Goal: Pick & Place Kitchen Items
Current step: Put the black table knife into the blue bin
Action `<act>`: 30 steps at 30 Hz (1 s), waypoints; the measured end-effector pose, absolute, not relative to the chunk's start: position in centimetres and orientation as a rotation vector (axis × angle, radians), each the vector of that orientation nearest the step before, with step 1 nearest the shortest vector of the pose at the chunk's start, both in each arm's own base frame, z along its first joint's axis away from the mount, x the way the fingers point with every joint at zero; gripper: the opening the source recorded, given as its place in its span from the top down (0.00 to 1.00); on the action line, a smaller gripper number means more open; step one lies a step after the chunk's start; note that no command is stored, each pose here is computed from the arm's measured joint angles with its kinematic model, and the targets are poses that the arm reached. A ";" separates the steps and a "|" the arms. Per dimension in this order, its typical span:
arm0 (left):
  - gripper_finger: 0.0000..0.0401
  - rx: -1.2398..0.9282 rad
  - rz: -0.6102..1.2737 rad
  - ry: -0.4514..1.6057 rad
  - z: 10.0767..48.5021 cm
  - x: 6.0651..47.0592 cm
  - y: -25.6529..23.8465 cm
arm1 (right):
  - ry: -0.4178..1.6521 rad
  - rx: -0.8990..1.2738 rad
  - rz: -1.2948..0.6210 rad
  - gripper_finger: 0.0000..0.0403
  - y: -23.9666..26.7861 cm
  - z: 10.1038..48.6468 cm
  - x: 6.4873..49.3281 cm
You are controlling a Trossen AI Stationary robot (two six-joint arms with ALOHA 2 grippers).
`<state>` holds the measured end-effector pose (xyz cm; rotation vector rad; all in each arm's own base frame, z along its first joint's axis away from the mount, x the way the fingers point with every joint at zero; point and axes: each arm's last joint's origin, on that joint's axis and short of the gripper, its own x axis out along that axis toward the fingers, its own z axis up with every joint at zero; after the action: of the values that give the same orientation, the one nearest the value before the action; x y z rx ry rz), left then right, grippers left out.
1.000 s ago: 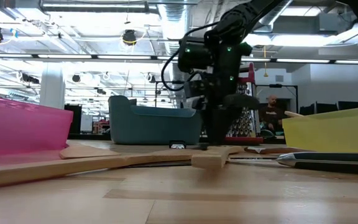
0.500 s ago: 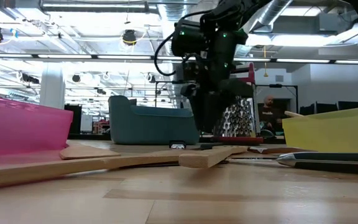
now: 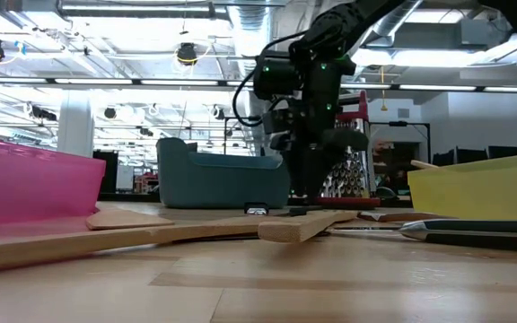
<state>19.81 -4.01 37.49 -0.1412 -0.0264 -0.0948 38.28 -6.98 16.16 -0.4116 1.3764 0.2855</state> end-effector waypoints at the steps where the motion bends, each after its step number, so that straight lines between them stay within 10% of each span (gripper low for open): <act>1: 0.49 -0.141 -0.095 -0.024 37.5 19.8 -4.0 | 1.374 -0.416 0.290 0.56 -6.9 16.2 38.3; 30: 0.49 -0.140 -0.095 -0.018 37.4 19.8 -4.0 | 1.406 -0.536 0.328 0.52 -5.8 13.6 37.0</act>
<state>19.82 -4.02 37.41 -0.1398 -0.0183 -0.0946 36.99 -5.80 13.56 -0.5357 1.4060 0.3277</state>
